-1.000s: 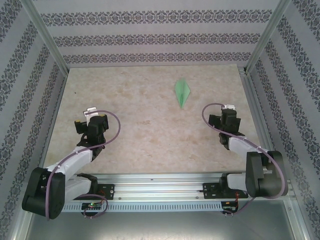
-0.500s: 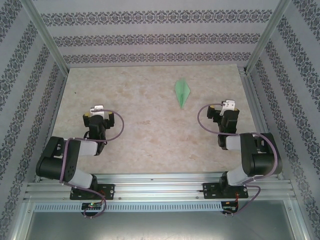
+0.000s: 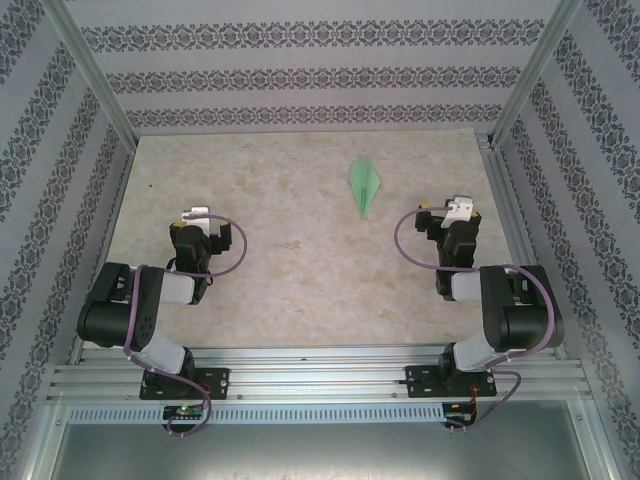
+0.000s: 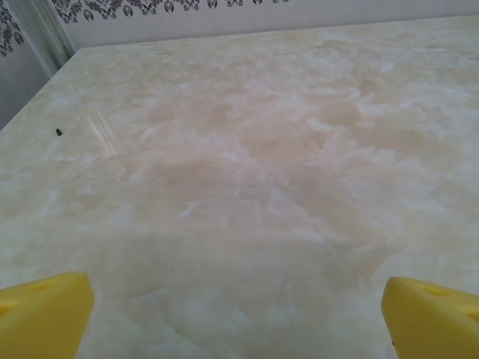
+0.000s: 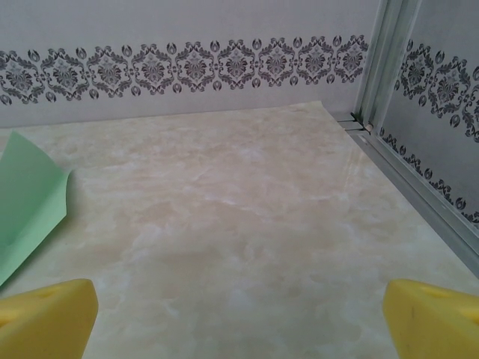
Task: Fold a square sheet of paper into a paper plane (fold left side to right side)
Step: Reset both arms
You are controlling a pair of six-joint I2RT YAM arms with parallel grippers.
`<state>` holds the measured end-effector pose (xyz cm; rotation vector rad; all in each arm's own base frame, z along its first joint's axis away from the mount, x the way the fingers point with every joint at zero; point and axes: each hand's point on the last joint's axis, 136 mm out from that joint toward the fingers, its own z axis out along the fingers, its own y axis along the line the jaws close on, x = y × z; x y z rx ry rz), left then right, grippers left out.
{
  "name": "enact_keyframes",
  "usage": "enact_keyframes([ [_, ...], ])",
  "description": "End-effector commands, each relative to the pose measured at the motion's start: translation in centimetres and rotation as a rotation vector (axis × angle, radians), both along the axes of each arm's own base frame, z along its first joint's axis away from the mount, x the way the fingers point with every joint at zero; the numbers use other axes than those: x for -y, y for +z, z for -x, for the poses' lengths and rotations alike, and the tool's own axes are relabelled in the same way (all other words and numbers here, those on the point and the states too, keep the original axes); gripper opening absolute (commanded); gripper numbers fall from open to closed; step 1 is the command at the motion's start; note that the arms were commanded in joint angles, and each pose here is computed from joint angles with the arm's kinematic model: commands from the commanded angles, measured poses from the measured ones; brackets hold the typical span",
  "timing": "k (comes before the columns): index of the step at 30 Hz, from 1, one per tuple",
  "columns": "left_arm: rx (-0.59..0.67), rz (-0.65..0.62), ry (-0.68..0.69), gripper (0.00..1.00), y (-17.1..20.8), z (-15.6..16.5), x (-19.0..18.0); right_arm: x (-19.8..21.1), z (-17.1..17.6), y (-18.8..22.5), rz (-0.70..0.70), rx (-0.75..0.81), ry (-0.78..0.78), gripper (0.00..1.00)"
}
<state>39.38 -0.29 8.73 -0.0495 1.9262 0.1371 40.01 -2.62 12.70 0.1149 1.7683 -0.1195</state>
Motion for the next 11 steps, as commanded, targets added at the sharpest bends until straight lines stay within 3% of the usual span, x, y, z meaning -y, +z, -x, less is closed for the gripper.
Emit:
enact_keyframes([
  [1,0.056,0.006,-0.036,1.0,1.7,-0.95,0.48,-0.76,0.02,0.36,0.008,0.024,0.032,0.98],
  [11,0.057,0.006,-0.036,1.0,1.73,-0.98,0.49,-0.79,-0.06,0.28,0.007,0.018,0.034,0.98],
])
